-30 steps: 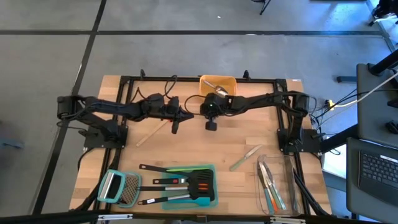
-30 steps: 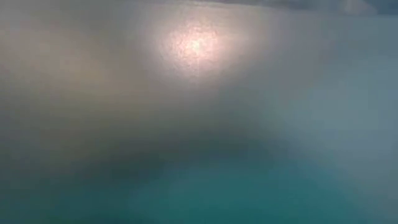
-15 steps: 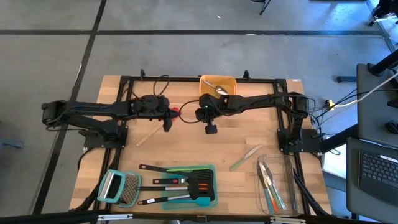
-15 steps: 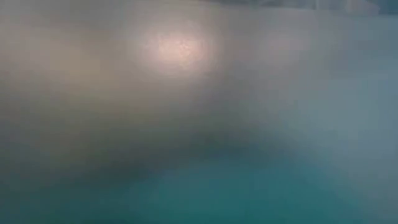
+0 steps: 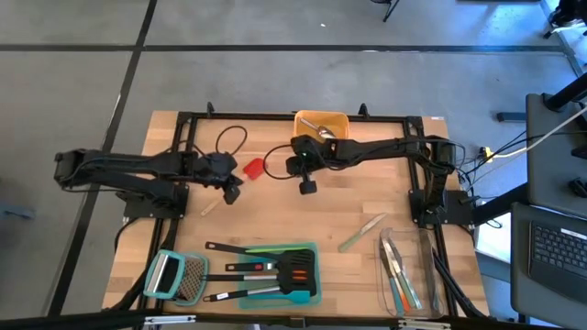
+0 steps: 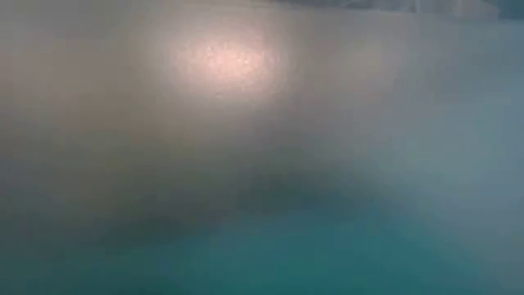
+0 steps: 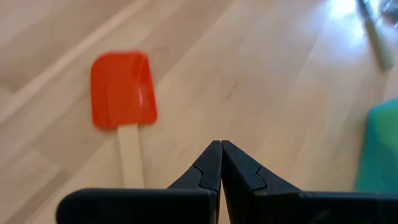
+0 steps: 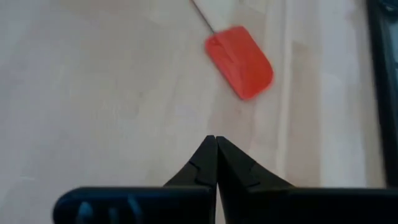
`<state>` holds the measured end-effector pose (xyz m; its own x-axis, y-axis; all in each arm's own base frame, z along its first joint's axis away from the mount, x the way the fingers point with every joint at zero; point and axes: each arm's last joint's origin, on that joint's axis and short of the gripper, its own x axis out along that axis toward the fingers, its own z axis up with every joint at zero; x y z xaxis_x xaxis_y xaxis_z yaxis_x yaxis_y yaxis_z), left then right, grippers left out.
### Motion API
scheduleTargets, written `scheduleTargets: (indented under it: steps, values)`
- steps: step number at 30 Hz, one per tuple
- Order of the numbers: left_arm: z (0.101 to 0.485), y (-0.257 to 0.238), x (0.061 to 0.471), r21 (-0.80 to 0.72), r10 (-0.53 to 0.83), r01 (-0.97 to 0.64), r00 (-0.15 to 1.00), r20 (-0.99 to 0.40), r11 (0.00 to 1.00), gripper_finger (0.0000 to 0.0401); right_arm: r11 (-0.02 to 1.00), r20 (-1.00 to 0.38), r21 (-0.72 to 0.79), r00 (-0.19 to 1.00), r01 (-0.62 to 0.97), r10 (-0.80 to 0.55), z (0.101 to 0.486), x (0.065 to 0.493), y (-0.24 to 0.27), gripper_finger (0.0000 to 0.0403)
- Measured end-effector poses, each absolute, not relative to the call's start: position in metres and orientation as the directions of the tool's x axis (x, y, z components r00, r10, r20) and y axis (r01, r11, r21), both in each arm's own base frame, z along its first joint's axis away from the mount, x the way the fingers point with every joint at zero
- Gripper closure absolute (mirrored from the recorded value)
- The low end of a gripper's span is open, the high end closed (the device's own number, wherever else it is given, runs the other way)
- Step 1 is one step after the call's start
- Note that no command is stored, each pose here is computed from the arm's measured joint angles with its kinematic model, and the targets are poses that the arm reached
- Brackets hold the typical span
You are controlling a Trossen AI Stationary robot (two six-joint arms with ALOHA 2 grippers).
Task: Pick & Place Kitchen Items
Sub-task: Put the red spatula into the blue bin
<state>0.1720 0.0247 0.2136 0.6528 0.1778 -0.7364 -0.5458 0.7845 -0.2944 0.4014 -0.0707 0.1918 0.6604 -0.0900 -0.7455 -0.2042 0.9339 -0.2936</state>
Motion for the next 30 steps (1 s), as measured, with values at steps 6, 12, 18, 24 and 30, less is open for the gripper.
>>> scheduleTargets:
  steps: [6,12,18,24,30]
  values:
    - [0.212,0.013,0.171,-0.239,0.202,-0.54,0.634,-0.747,0.807,0.0398,0.908,-0.674,-0.319,0.738,-0.271,-0.016,0.196,0.409,-0.072,0.0354]
    - [0.211,0.004,0.168,-0.166,0.277,-0.571,0.607,-0.745,0.804,0.0398,0.871,-0.635,-0.381,0.772,-0.31,-0.003,0.193,0.414,-0.077,0.0266]
    - [0.188,0.0,0.159,-0.107,0.327,-0.619,0.543,-0.773,0.778,0.0398,0.874,-0.585,-0.434,0.806,-0.217,-0.09,0.181,0.425,-0.083,0.0213]
    - [0.164,0.0,0.148,-0.107,0.317,-0.659,0.489,-0.813,0.744,0.0398,0.893,-0.6,-0.394,0.797,-0.217,-0.071,0.176,0.426,-0.083,0.0198]
    - [0.164,0.008,0.15,-0.082,0.388,-0.698,0.487,-0.782,0.711,0.0398,0.918,-0.599,-0.344,0.799,-0.198,-0.052,0.178,0.427,-0.082,0.0198]
